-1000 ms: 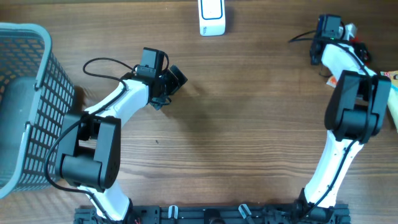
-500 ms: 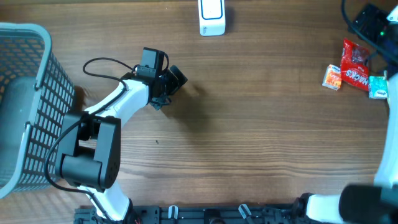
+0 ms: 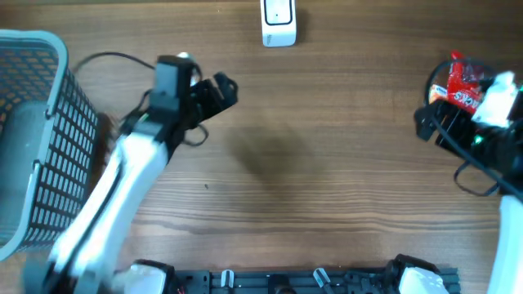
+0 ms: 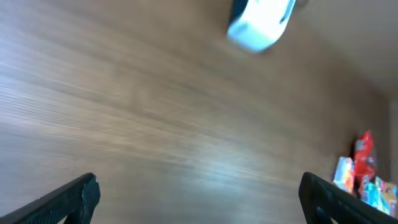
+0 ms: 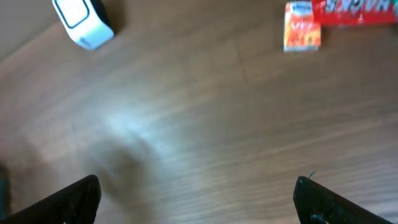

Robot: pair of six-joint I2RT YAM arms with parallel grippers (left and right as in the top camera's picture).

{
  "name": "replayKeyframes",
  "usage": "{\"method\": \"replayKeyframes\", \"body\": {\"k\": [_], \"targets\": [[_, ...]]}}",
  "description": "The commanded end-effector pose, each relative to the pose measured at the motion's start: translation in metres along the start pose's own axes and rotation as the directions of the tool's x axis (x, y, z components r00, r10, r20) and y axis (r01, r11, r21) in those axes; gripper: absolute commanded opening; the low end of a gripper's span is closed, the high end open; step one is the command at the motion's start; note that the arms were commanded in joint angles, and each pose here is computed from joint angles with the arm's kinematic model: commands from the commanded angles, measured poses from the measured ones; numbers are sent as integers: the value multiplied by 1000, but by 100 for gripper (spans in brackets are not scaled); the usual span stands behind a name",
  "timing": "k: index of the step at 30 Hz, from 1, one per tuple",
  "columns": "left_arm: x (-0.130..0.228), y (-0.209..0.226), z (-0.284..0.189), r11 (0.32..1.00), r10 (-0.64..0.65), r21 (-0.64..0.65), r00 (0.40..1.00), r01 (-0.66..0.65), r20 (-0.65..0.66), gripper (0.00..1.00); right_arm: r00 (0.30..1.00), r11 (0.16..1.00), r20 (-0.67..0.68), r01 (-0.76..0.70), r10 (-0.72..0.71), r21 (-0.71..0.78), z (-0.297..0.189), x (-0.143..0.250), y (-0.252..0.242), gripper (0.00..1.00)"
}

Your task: Scan the item barcode

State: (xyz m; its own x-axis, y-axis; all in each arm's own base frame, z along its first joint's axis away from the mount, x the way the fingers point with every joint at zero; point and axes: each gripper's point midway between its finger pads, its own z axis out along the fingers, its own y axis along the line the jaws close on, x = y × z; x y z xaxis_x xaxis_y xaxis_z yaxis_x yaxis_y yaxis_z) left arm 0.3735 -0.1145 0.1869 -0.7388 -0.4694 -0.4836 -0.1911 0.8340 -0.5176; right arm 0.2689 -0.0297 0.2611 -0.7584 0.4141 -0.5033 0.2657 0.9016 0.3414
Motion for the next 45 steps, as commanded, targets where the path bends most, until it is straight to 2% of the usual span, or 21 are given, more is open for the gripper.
{"method": "replayKeyframes", "body": {"k": [1, 4, 6, 9, 12, 21, 25, 28, 31, 35, 38, 41, 43, 45], "targets": [[-26, 7, -115, 996, 77, -57, 959, -64, 274, 100, 999, 998, 28, -17, 19, -62, 7, 24, 3, 100], [20, 37, -166, 993, 79, -105, 974, -58, 214, 100, 988, 989, 154, 48, -26, -141, 0, 42, 11, 100], [44, 59, -182, 985, 81, -164, 982, -53, 168, 100, 977, 986, 211, 72, -40, -149, -8, 49, 13, 100], [65, 75, -188, 976, 77, -210, 992, -54, 103, 100, 976, 986, 214, 69, -36, -150, -8, 50, 13, 100], [66, 76, -188, 976, 76, -213, 992, -54, 99, 100, 983, 987, 174, -21, 50, -161, -2, 49, 11, 100], [66, 76, -188, 976, 76, -213, 992, -54, 99, 100, 994, 988, -10, -105, 104, -115, 44, 53, -4, 100], [66, 76, -188, 976, 76, -213, 992, -54, 99, 100, 978, 988, -140, -151, 151, 11, 80, 62, -31, 100], [66, 76, -188, 976, 76, -213, 992, -54, 99, 100, 964, 985, -203, -171, 174, 35, 95, 69, -37, 100], [66, 76, -188, 976, 76, -213, 992, -54, 99, 100, 979, 987, -124, -161, 161, 11, 79, 59, -31, 100], [66, 76, -188, 976, 76, -213, 992, -54, 99, 100, 980, 994, 186, -52, 70, -99, 5, 42, -2, 100], [66, 76, -188, 976, 76, -213, 992, -54, 99, 100, 945, 990, 322, 99, -61, -104, -30, 47, 10, 100], [66, 76, -188, 976, 76, -213, 992, -54, 99, 100, 921, 977, 380, 158, -92, -145, -45, 49, 23, 100], [66, 76, -188, 976, 76, -213, 992, -54, 99, 100, 879, 954, 453, 247, -147, -170, -60, 47, 39, 100], [66, 76, -188, 976, 76, -213, 992, -54, 99, 100, 797, 918, 564, 362, -216, -161, -87, 53, 56, 100]]}}
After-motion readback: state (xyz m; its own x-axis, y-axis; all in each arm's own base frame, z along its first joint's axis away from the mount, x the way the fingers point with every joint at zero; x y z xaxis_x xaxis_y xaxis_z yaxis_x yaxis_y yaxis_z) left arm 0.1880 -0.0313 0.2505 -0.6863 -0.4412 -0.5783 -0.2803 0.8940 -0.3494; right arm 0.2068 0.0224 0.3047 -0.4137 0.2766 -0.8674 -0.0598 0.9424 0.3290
